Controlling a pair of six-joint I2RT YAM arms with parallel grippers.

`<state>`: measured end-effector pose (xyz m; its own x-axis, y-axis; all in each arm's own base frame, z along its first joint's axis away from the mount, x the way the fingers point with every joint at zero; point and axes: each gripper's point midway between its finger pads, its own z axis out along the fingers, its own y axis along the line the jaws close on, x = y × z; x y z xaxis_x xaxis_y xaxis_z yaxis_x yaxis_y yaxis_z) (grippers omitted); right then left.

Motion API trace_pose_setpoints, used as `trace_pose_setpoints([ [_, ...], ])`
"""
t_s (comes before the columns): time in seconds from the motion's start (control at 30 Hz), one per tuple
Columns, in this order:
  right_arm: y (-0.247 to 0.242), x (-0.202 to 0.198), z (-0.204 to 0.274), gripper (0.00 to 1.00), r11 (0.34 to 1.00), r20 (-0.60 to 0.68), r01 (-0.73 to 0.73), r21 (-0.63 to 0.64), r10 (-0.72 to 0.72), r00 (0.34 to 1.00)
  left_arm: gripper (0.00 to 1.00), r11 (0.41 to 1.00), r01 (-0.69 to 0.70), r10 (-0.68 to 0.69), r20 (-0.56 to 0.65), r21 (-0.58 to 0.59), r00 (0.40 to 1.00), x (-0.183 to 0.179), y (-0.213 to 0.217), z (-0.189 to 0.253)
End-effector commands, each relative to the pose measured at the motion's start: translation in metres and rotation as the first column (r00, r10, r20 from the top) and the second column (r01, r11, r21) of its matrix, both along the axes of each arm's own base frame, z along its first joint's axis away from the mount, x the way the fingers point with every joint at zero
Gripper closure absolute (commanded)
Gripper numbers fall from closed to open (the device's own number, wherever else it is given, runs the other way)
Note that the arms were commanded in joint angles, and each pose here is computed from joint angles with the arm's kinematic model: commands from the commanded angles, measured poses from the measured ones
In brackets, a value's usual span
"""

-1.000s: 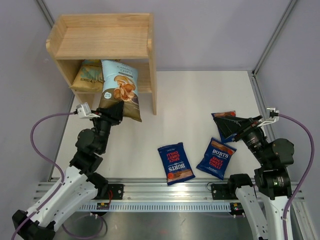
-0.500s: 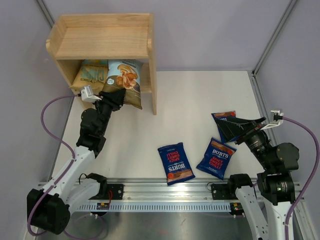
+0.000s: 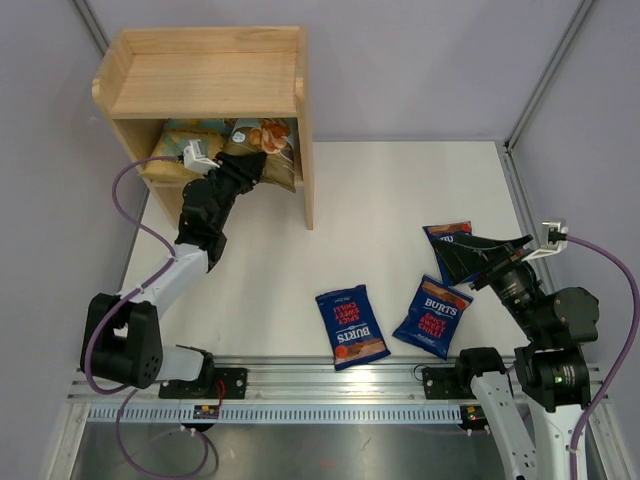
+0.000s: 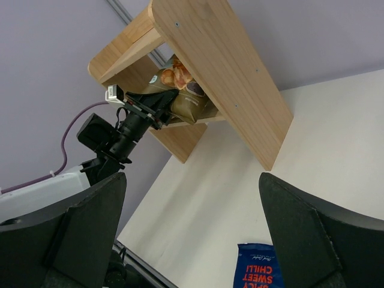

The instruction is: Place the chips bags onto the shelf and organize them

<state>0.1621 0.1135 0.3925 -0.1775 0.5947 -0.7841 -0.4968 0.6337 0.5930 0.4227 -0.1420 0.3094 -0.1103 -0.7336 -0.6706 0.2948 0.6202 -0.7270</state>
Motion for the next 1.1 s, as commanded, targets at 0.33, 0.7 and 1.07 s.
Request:
trace_pose_setpoints([
  [0.33,-0.003,0.027,-0.024,0.01,0.999,-0.085,0.041,0.007,-0.04,0.996,0.84,0.99,0.113,-0.104,0.105,-0.084,0.989,0.021,-0.021,0.035],
  [0.7,-0.004,0.048,-0.056,0.01,0.997,-0.2,0.048,-0.052,-0.057,0.978,0.28,0.995,0.103,-0.1,-0.165,0.01,0.981,0.018,-0.02,0.015],
  [1.07,-0.001,0.065,-0.09,0.0,0.988,-0.323,-0.003,-0.156,-0.048,0.945,0.01,0.994,0.001,0.038,-0.345,0.112,0.938,-0.015,0.012,0.011],
])
